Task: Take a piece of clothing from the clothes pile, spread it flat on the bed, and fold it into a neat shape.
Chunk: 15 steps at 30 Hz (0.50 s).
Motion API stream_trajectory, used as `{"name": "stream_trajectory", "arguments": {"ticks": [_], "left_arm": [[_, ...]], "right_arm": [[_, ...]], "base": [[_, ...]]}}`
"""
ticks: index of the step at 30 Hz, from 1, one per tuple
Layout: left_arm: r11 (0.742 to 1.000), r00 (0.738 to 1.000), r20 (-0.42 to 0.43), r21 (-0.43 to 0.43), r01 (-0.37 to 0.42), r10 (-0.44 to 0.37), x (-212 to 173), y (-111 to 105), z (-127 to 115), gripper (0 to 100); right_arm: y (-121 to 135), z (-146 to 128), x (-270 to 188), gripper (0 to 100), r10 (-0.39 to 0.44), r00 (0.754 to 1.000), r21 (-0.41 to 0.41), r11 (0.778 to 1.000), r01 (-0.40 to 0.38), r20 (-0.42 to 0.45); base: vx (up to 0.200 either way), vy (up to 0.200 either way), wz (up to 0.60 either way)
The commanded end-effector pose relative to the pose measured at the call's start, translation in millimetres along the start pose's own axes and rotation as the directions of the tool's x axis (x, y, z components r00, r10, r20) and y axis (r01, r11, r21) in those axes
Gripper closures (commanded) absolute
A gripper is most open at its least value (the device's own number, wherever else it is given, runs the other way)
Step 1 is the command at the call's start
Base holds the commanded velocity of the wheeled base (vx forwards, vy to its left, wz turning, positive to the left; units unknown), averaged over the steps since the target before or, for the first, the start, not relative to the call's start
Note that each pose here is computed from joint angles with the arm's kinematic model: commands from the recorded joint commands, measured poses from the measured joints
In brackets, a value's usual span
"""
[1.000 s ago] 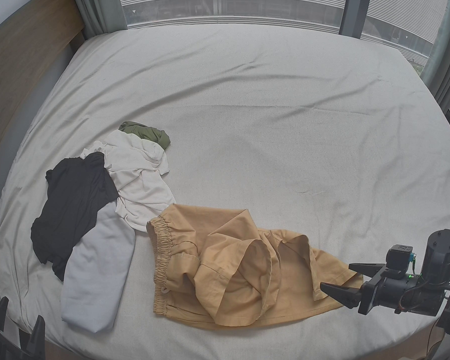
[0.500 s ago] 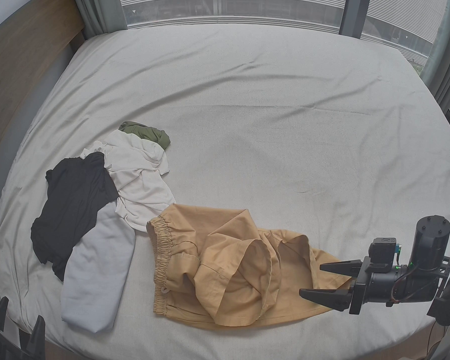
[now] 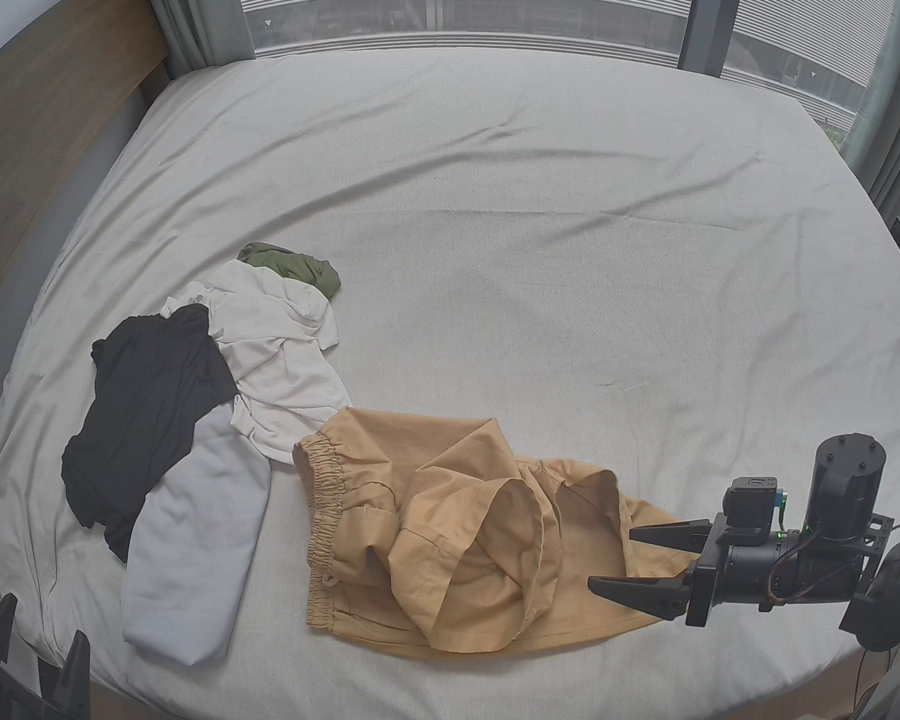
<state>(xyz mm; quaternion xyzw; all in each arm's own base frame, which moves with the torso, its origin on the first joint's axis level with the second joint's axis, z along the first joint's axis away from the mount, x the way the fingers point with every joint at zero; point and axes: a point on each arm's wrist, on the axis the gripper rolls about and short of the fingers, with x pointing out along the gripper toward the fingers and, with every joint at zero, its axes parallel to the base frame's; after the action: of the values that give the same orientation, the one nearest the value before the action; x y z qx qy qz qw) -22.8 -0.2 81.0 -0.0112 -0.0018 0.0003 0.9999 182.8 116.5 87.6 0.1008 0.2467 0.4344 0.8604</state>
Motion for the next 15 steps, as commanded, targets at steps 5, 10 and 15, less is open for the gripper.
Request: {"name": "stream_trajectory", "arguments": {"ticks": [5, 10, 15], "left_arm": [[1.000, 1.000, -0.002, 0.025, 0.008, -0.008, 0.0, -0.1, -5.4, 0], [0.999, 1.000, -0.006, 0.036, 0.027, -0.027, 0.0, -0.4, -5.7, 0], [0.999, 1.000, -0.004, 0.033, 0.027, -0.027, -0.1, -0.4, -5.3, 0]], "right_arm": [[-3.7, -2.6, 1.3, 0, -0.018, 1.000, 0.012, 1.000, 0.018, -0.008], [-2.1, 0.2, 2.2, 0, -0.012, 1.000, 0.004, 1.000, 0.012, 0.003], [-1.1, 2.6, 2.2, 0, -0.008, 1.000, -0.005, 1.000, 0.008, 0.014]], "base": [[0.000, 0.000, 0.00], [0.000, 0.000, 0.00], [0.000, 0.000, 0.00]]}}
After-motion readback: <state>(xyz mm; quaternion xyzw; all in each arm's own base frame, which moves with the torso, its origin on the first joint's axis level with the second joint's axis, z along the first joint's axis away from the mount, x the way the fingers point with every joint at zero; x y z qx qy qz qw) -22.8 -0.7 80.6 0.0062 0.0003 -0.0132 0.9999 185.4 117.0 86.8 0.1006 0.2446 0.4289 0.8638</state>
